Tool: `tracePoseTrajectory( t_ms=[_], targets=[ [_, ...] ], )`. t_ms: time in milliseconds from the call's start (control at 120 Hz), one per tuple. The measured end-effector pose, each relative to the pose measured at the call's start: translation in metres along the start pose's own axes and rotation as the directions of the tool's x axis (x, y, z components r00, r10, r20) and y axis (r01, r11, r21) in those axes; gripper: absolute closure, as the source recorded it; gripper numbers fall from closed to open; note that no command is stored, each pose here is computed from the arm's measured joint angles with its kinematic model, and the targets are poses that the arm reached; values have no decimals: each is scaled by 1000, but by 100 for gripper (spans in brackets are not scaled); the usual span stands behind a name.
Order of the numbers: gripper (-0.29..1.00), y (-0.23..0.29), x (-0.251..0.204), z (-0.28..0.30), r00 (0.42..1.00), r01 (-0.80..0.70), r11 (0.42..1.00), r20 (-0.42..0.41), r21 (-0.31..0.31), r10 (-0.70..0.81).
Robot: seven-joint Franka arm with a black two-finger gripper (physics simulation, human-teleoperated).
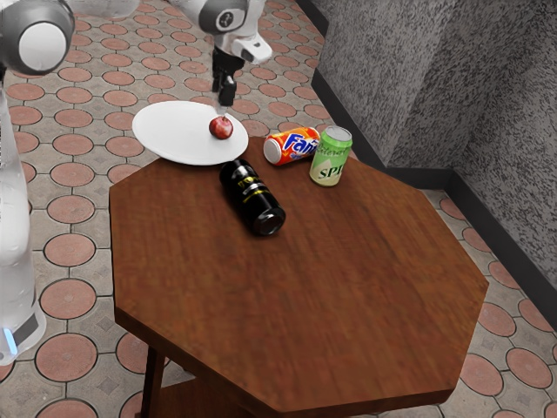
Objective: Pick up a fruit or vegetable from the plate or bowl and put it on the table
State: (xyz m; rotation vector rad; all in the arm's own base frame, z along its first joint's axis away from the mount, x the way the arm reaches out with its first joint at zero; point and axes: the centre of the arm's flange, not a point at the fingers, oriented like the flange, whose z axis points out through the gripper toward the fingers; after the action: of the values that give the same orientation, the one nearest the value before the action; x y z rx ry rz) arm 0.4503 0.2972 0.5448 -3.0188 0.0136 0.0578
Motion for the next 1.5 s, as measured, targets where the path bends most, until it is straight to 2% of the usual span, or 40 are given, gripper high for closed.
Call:
tracePoseTrajectory(
  t_ms=[500, 717, 892, 1325, 1392, 1500],
  targets=[
    [0, -10, 37, 51, 990, -141, 990, -4, 31, 141],
    [0, -41, 30, 69, 990, -141, 989, 6, 44, 141],
    [0, -36, 36, 74, 983, -184, 982, 9, 45, 184],
    [0, -31, 46, 104, 974, -225, 974, 35, -5, 225],
    [4, -30, 47, 109, 974, -222, 975, 33, -21, 223],
    [24, -36, 43, 113, 981, -194, 980, 20, -50, 195]
  ],
)
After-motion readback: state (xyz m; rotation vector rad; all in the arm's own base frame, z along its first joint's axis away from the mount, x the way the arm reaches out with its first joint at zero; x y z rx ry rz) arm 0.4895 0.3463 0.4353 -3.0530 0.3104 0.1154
